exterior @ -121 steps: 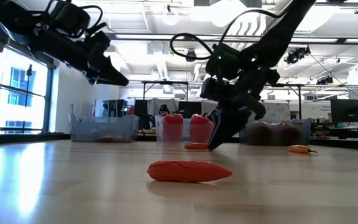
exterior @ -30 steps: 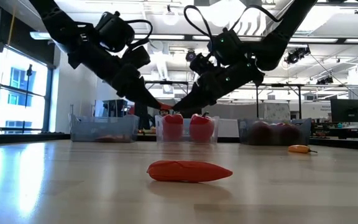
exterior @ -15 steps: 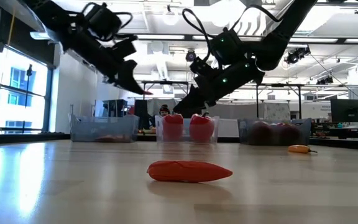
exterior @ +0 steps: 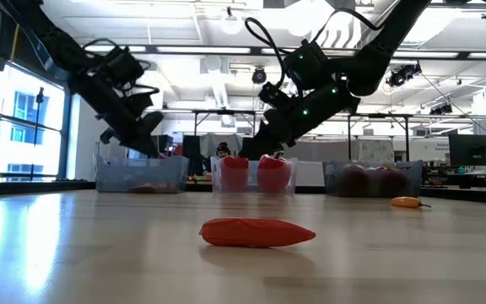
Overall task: Sort produce into baskets
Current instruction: Put the orange chili pepper into the left black bin, then put the yellow chili pepper into the left black bin
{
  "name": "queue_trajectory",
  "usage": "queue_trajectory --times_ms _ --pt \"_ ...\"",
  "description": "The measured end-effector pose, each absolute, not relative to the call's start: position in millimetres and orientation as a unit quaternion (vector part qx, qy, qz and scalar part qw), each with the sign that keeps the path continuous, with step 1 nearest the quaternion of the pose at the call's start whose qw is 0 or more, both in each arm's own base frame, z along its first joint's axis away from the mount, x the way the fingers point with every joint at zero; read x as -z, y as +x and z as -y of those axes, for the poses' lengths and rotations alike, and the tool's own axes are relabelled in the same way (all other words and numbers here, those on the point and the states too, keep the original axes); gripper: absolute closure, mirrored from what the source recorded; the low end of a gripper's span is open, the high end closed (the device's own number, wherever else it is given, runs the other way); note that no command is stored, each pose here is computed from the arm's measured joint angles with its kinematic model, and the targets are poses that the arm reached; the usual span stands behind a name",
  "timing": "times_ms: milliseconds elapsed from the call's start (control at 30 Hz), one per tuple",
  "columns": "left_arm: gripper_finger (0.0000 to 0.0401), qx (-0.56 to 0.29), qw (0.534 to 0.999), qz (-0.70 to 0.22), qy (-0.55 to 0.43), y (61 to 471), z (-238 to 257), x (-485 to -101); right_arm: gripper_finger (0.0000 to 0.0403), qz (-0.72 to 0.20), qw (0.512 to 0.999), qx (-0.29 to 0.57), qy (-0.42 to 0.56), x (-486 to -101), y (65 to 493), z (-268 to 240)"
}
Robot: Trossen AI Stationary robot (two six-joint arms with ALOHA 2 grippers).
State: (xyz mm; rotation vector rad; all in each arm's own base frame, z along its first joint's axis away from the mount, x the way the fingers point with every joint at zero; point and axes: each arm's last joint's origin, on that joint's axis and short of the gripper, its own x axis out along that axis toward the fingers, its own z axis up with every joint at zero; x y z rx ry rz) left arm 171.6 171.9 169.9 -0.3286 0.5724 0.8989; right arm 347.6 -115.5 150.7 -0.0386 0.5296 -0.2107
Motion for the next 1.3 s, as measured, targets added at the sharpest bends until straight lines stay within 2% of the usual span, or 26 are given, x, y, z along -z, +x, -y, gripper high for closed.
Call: queue_trajectory --times_ms 267,533,667,833,967,1133,1300 --pt "0.0338 -0.39 0.855 -0.294 -0.175 169.0 -192.0 -144.2 0.0203 -0.275 0.956 0.101 -0.021 -148.3 346.2 115.3" --pt "0.0273 -0.386 0.871 -0.273 -0.134 172.3 -195.8 -149.1 0.0203 -0.286 0.952 0.105 -0.006 -151.4 343.1 114.3" --pt "0.0266 -0.381 0.883 -0.252 -0.109 174.7 -194.2 -158.2 0.0203 -0.297 0.948 0.112 0.009 -164.8 335.7 111.6" --pt "0.0279 -0.348 0.912 -0.205 -0.076 186.3 -180.3 -162.2 0.0203 -0.351 0.925 0.123 0.081 -182.7 315.5 100.6" --pt "0.0287 -0.317 0.934 -0.157 -0.045 194.6 -162.6 -161.2 0.0203 -0.426 0.878 0.144 0.165 -188.8 293.7 84.8" --pt "0.0288 -0.28 0.952 -0.123 -0.023 203.6 -144.0 -162.1 0.0203 -0.534 0.777 0.198 0.27 -187.7 265.4 58.0" --pt "0.0288 -0.25 0.96 -0.125 -0.005 212.1 -131.5 -162.7 0.0203 -0.621 0.685 0.257 0.28 -179.5 246.8 33.1"
